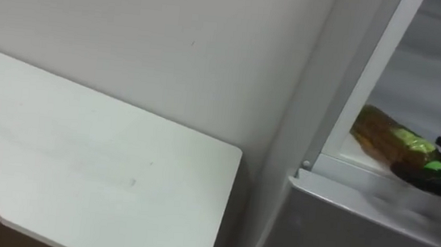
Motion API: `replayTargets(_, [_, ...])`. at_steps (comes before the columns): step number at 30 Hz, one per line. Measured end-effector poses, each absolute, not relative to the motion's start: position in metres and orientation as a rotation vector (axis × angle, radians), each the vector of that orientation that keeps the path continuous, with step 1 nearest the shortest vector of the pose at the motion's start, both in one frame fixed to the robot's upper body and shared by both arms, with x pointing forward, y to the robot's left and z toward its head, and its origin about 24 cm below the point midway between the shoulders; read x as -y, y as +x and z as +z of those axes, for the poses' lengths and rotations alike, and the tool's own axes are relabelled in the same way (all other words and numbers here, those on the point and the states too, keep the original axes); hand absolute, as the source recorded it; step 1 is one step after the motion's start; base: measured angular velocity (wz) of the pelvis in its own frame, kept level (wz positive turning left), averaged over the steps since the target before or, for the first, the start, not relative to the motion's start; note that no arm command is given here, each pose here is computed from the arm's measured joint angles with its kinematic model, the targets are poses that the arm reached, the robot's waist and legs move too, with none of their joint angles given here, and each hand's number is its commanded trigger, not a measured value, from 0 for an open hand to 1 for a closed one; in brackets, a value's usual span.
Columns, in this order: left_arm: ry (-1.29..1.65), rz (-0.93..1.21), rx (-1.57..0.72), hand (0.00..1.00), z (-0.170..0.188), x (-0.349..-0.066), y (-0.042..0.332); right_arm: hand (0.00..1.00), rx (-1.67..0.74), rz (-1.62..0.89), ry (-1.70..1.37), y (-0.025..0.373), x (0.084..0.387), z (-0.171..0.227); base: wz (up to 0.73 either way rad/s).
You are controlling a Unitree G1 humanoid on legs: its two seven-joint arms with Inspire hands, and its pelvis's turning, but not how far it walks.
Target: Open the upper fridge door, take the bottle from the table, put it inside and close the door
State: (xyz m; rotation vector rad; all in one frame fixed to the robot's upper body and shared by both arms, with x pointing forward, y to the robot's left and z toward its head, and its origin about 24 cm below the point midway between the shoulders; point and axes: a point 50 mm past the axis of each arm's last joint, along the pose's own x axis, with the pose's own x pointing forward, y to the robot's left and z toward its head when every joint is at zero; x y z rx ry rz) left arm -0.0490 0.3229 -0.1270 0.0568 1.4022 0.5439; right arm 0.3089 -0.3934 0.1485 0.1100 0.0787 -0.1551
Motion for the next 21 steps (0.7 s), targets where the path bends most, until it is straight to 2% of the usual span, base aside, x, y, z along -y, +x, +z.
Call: replayTargets(21, [0.036, 0.563, -1.406, 0.0, -0.127, -0.318, -0.06, 0.0, -0.057, -0.075, -0.048, 0.3, 0.387, 0.158, -0.03])
